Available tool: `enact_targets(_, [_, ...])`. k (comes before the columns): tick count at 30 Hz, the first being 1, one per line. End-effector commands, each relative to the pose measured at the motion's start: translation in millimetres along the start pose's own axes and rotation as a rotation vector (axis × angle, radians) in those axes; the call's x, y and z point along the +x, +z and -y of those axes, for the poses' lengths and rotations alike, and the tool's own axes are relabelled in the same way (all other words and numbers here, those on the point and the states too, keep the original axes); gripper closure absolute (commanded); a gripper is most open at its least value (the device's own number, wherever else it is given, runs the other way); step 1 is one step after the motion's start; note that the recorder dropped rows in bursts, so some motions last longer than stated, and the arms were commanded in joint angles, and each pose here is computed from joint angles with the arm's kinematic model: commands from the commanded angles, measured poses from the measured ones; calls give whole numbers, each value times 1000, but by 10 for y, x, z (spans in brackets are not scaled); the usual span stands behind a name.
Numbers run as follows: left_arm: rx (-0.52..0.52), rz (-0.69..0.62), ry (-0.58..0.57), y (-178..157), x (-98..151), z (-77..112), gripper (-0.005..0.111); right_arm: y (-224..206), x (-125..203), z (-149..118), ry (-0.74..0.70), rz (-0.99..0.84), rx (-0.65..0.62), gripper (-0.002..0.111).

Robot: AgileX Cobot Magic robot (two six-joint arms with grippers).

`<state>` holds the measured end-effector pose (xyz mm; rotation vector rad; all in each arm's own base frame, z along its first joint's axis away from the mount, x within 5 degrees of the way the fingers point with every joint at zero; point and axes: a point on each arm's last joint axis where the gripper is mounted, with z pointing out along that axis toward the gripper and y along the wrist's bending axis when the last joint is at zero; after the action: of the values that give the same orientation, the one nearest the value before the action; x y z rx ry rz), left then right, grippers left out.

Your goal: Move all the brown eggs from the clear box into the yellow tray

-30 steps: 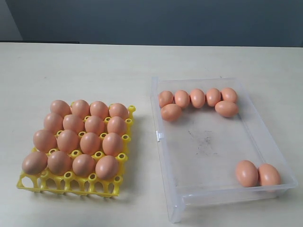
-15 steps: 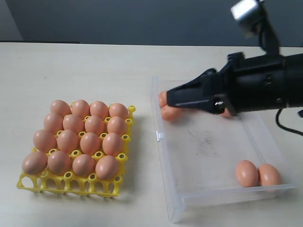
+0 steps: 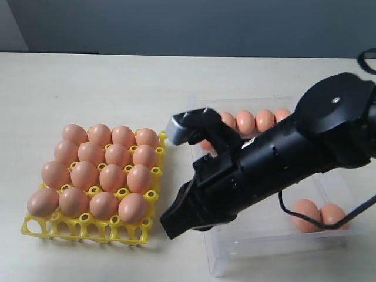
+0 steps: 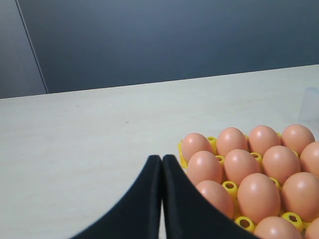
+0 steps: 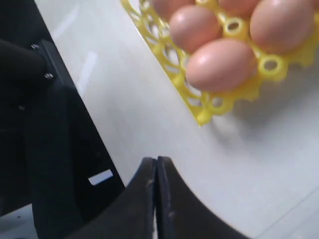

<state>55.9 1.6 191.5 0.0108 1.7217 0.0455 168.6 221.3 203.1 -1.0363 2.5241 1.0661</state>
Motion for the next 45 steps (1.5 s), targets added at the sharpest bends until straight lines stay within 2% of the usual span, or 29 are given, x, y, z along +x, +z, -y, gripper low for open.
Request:
enact_targets(1, [10,6,1,-5,-6,5,106,183,44,78,67,-99,-5,109])
enact_targets(5, [10,6,1,-5,-6,5,106,273,-21,55,59,-134,-44,109])
enact_targets(12, [10,6,1,-5,-6,5,106,489,-211,-69,-54,-173,-78,109])
enact_targets(20, [10,6,1,-5,-6,5,106,734,-338,11,-25,-224,-122,109])
enact_targets(33, [10,6,1,-5,-6,5,106,940,-412,120,-2,-237,-126,109])
enact_targets(45, [10,6,1,-5,-6,5,106,958,-468,183,-25,-173,-58,109])
